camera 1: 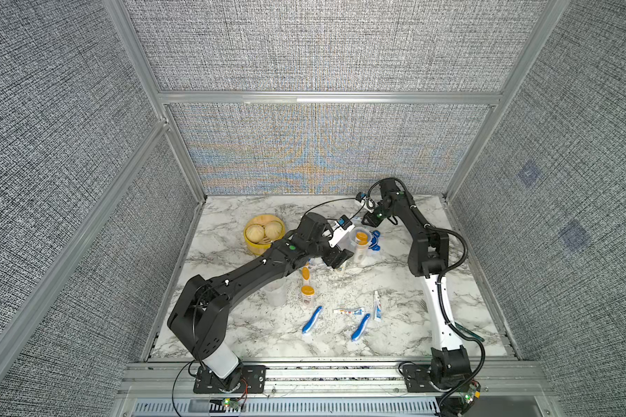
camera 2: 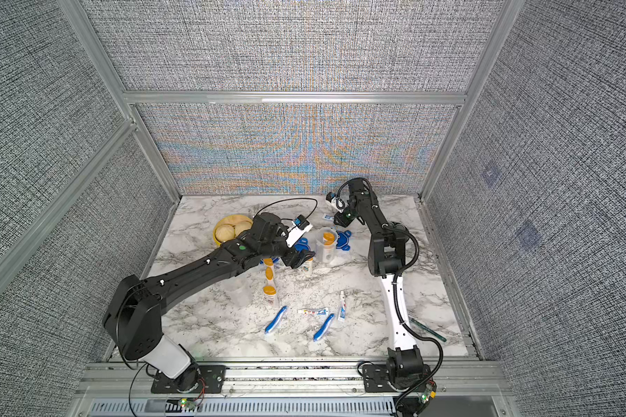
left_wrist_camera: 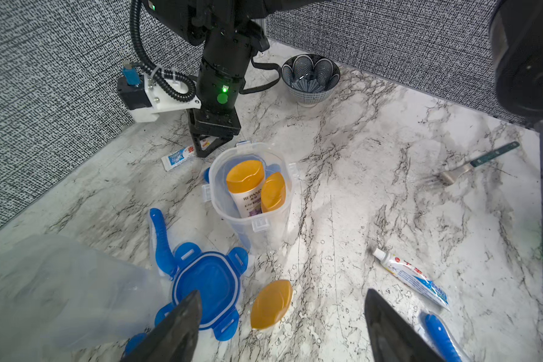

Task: Pack away toiletry kits
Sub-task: Pick up the toiletry item from the center of the board.

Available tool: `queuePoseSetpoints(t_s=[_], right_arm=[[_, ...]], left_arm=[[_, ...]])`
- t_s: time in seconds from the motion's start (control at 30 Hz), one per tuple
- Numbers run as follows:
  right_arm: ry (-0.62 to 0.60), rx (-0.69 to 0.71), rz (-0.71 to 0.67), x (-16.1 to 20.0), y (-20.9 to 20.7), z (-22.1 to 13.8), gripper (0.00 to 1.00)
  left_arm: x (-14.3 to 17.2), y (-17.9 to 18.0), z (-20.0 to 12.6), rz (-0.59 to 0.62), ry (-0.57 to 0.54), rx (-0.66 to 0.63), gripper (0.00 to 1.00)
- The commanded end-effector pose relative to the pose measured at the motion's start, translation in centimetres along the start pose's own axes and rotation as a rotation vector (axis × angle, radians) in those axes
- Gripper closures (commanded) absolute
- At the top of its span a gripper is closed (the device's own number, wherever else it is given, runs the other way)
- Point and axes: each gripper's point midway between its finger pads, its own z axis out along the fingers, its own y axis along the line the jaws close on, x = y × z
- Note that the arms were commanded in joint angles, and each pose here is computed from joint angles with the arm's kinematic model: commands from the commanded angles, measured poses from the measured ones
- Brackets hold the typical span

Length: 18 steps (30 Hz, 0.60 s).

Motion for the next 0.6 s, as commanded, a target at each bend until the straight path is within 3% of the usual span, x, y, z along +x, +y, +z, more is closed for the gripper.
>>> queuePoseSetpoints(t_s=[0.0, 0.3, 0.57], right_arm=[[0.021, -0.022, -0.007, 0.9, 0.5, -0.5, 0.75], [-0.024, -0.005, 0.039, -0.8, 0.8, -4.0, 0.89], [-0.085, -0.004, 0.178, -0.8, 3.6, -9.9, 0.92]], left_arm=[[-0.4, -0.1, -0.4, -0.008, -0.011, 0.008, 0.20], [-1.1, -0.5, -1.7, -0.014, -0.030, 0.010, 0.21], [-3.2, -0.8, -4.2, -0.077, -0.114, -0.002, 0.22]])
